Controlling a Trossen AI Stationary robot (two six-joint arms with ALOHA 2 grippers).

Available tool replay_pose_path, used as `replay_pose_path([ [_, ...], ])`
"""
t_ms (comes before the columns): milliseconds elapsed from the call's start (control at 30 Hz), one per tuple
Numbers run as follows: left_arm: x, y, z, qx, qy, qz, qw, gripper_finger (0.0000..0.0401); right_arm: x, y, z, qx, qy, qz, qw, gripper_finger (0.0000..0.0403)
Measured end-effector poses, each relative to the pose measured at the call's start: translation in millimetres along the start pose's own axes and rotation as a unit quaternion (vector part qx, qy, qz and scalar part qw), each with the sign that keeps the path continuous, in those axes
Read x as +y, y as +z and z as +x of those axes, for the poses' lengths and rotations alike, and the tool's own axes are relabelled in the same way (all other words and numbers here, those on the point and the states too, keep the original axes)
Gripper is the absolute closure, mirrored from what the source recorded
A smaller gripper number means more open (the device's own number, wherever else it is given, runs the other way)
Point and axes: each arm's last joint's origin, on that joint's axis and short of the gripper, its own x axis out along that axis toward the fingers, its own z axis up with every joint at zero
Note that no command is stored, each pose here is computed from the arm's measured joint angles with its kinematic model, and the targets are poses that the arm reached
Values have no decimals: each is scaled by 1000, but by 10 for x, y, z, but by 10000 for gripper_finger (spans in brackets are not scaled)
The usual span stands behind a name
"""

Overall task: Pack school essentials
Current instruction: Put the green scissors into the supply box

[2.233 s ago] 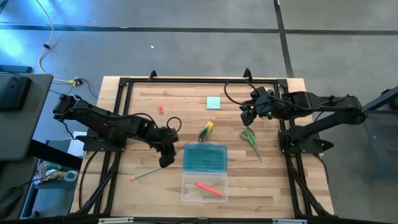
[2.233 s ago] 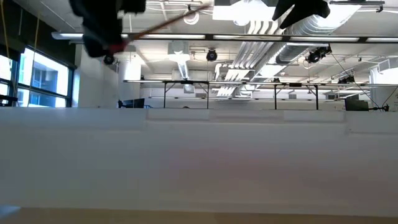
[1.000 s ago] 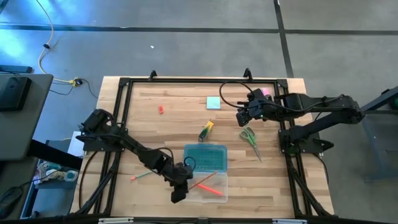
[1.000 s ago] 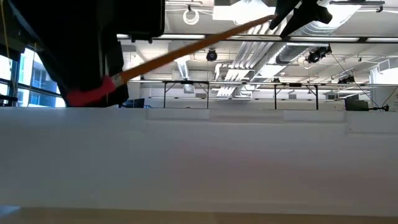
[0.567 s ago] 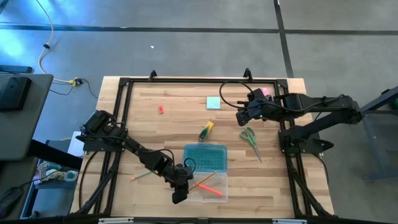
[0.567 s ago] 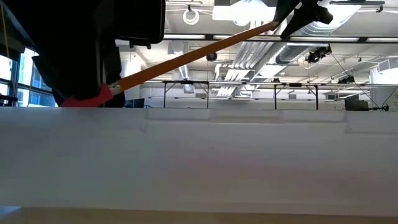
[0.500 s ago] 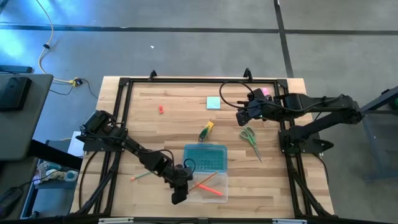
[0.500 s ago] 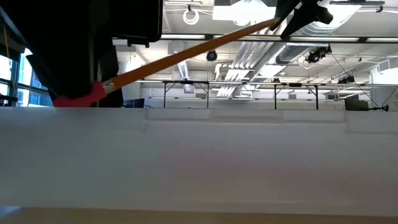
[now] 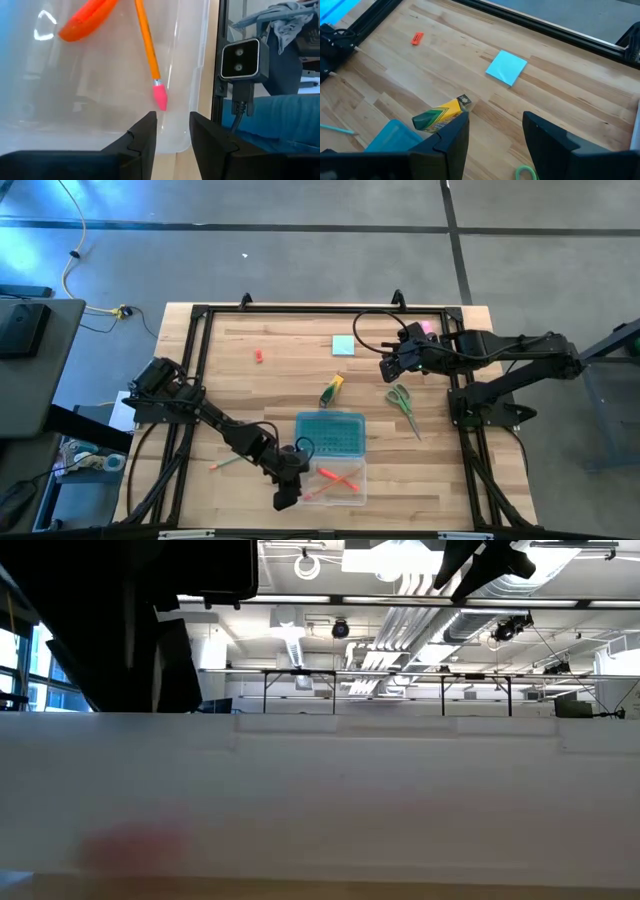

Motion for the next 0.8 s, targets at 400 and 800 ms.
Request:
replay_pose_path([
  [400,39,214,-231,-12,-38,18,999,303,10,-12,-1,20,16,0,1000,226],
  [800,222,425,-985,-42,27,-13,999,306,11,-21,-2,34,23,10,999,226],
])
